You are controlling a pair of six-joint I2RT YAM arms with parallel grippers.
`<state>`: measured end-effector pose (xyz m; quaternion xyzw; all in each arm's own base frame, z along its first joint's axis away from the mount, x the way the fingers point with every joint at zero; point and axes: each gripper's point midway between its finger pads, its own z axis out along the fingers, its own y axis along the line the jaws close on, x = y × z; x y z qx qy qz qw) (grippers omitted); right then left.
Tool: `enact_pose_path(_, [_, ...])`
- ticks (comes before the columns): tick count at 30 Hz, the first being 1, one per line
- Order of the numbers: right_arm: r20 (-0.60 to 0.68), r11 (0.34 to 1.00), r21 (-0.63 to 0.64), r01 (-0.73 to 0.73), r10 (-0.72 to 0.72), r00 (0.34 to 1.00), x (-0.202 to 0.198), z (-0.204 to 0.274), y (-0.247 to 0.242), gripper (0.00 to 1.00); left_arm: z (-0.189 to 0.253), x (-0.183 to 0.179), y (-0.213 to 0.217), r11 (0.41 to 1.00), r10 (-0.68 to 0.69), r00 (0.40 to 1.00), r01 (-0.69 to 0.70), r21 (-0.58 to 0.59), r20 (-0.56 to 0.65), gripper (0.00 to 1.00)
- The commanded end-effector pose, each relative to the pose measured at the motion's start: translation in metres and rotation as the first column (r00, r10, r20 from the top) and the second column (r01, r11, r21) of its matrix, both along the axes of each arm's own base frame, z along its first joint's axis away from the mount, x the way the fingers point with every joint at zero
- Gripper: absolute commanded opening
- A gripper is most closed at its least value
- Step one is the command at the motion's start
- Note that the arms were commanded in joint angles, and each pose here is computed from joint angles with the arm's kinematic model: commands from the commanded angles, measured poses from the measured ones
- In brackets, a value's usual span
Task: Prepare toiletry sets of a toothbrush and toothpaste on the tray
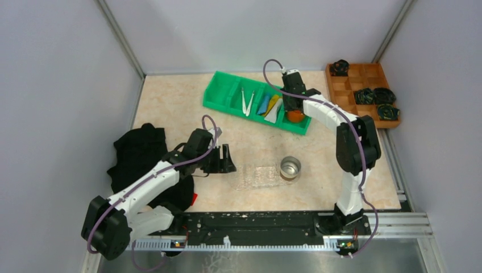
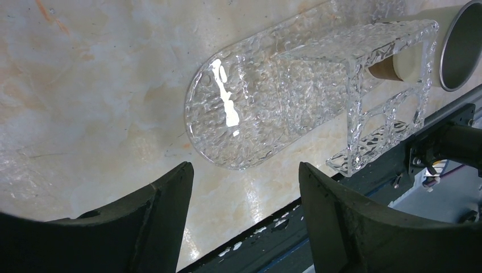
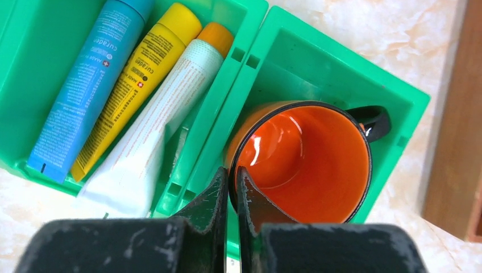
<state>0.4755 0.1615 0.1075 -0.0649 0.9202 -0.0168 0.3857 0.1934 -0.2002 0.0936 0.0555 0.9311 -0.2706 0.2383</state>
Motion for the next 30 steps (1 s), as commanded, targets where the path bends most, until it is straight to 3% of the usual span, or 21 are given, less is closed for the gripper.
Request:
enact_pose_path(1, [0.184, 0.997, -0.039, 0.071, -0.063, 0.981, -0.003, 0.093, -0.024, 0.0, 0.011, 0.006, -0.001, 1.0, 0.009, 1.0, -0.009, -0.003, 0.024, 0.74])
enact_pose_path(9, [0.301, 0.997, -0.058, -0.054, 0.069, 0.951, -0.06, 0.184, 0.005, 0.0, 0.02, 0.01, 0.0, 1.0, 0.024, 0.999, -0.024, -0.007, 0.043, 0.74])
enact_pose_path(17, [0.31, 0.939, -0.07, -0.337, 0.341, 0.887, -0.146, 0.207, 0.078, 0.0, 0.051, 0.026, 0.021, 0.988, 0.131, 0.984, -0.139, 0.062, 0.121, 0.76])
enact_pose_path(19, [0.312, 0.909, -0.072, -0.41, 0.411, 0.857, -0.166, 0.205, 0.098, 0.0, 0.064, 0.037, 0.035, 0.971, 0.21, 0.962, -0.226, 0.082, 0.172, 0.79])
enact_pose_path(20, [0.311, 0.892, -0.077, -0.446, 0.446, 0.839, -0.175, 0.203, 0.109, 0.0, 0.07, 0.042, 0.044, 0.958, 0.253, 0.948, -0.274, 0.09, 0.193, 0.85])
enact_pose_path(21, [0.312, 0.875, -0.078, -0.478, 0.476, 0.822, -0.185, 0.202, 0.119, 0.0, 0.075, 0.047, 0.052, 0.944, 0.293, 0.935, -0.317, 0.097, 0.202, 0.98])
enact_pose_path(24, [0.299, 0.829, -0.103, -0.549, 0.552, 0.778, -0.209, 0.189, 0.142, 0.0, 0.086, 0.058, 0.075, 0.899, 0.39, 0.897, -0.419, 0.127, 0.207, 0.99])
enact_pose_path(27, [0.283, 0.787, -0.13, -0.603, 0.612, 0.739, -0.228, 0.175, 0.161, 0.0, 0.086, 0.063, 0.104, 0.818, 0.513, 0.836, -0.545, 0.184, 0.194, 0.99])
enact_pose_path(30, [0.275, 0.755, -0.125, -0.643, 0.649, 0.709, -0.244, 0.161, 0.176, 0.0, 0.086, 0.064, 0.118, 0.783, 0.57, 0.803, -0.595, 0.183, 0.172, 0.99])
